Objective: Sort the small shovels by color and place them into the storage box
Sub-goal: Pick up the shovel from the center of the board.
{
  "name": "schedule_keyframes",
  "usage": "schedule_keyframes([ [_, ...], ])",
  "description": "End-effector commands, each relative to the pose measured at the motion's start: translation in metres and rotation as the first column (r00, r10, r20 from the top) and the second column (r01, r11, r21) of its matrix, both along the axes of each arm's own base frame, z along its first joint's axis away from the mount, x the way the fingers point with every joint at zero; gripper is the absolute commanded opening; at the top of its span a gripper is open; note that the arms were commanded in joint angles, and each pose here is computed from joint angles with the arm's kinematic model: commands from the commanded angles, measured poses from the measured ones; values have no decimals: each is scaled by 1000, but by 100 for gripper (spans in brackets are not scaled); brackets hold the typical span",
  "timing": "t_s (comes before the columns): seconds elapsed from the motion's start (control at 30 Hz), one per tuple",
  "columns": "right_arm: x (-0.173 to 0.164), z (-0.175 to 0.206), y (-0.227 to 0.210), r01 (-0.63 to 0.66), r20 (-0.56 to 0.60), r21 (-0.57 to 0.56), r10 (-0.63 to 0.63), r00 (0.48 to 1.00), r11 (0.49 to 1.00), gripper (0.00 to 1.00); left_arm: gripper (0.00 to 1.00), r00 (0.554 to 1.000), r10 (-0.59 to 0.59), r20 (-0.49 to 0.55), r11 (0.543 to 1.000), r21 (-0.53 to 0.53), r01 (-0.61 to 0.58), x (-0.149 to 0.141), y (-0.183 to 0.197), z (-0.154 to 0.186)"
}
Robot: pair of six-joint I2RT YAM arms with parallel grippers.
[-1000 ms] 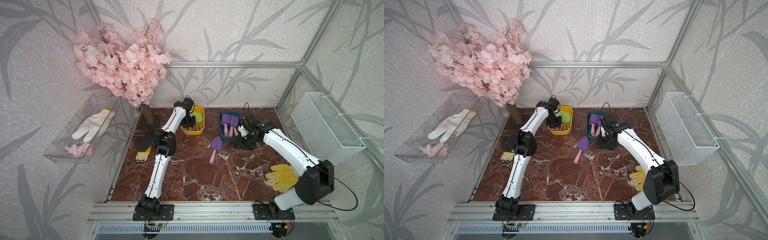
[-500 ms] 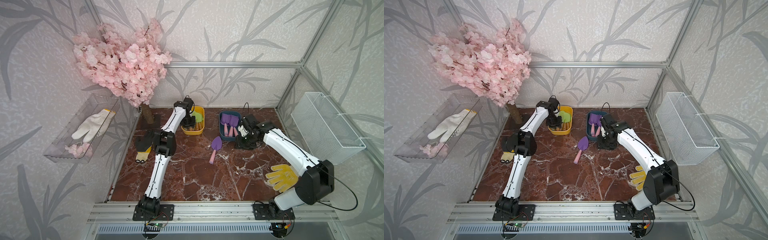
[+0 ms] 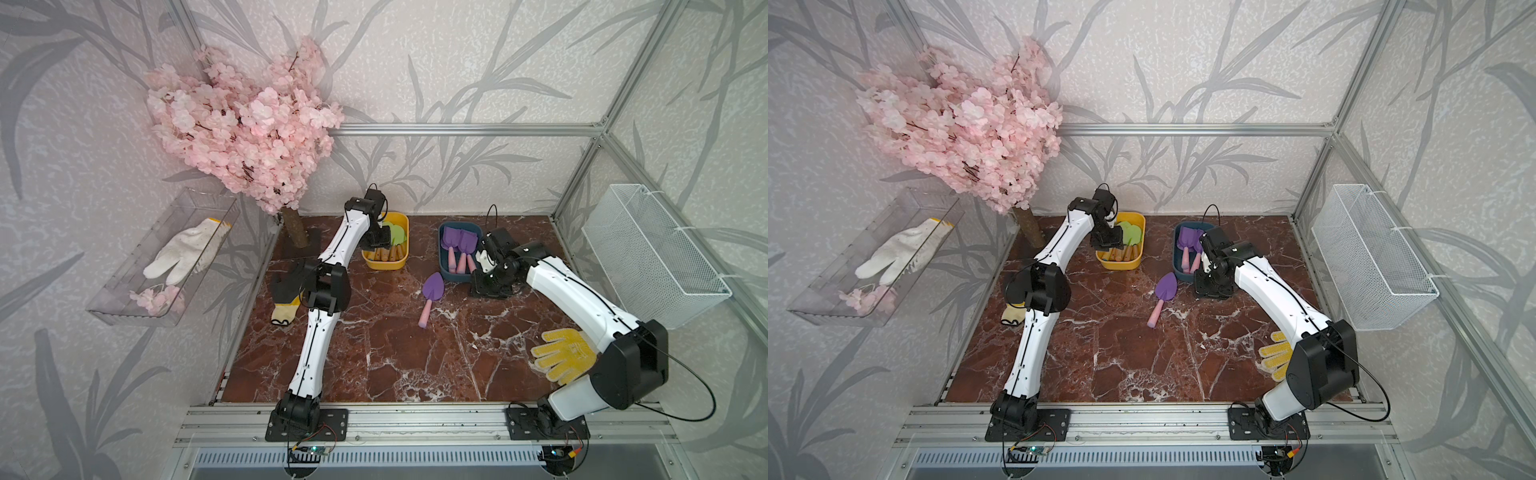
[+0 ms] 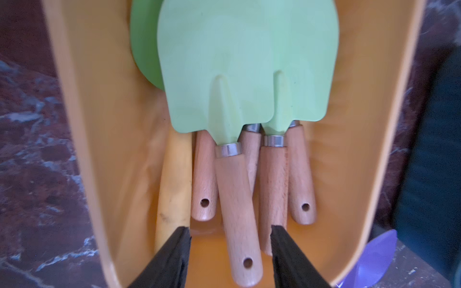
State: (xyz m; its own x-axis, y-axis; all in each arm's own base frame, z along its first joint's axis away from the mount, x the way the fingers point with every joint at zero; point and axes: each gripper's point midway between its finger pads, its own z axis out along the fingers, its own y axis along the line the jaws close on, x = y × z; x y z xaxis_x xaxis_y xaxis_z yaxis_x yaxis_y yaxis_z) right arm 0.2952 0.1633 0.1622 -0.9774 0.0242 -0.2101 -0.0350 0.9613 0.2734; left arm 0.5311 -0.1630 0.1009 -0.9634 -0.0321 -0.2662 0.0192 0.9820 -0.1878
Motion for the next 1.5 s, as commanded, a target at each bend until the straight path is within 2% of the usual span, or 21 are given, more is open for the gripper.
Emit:
schedule_keyframes([
  [0.0,0,15,3,-2,26,9,2,1000,1000,48,57,990,3,140,1000,-13,-2,2,2,68],
  [0.17,0,29,4,-1,55,19,0,998,1000,48,58,974,3,225,1000,-7,-2,-14,3,123],
  [0.3,0,40,7,-2,80,33,0,997,999,48,58,966,13,260,1000,3,-14,-45,8,162],
  [0.43,-5,42,15,-11,84,34,8,996,999,48,59,948,10,319,1000,18,-16,-83,10,185],
  [0.6,-18,36,36,-49,67,35,47,997,998,48,59,915,94,393,995,-47,-83,-138,29,197],
  [0.73,-31,24,53,-70,32,47,69,997,996,49,60,896,144,420,989,-37,-141,-178,53,188],
  [0.9,-49,-6,71,-16,-70,103,23,997,995,52,62,914,180,363,982,-10,-189,-221,74,162],
  [1.03,-56,-25,80,29,-117,89,-19,993,996,56,64,913,234,333,971,-36,-236,-248,83,139],
  [1.2,-52,-41,93,65,-151,58,-56,987,996,64,64,915,280,291,960,-77,-269,-266,85,118],
  [1.47,-40,-78,111,130,-224,17,-123,967,991,66,64,919,311,240,949,-122,-290,-283,83,94],
])
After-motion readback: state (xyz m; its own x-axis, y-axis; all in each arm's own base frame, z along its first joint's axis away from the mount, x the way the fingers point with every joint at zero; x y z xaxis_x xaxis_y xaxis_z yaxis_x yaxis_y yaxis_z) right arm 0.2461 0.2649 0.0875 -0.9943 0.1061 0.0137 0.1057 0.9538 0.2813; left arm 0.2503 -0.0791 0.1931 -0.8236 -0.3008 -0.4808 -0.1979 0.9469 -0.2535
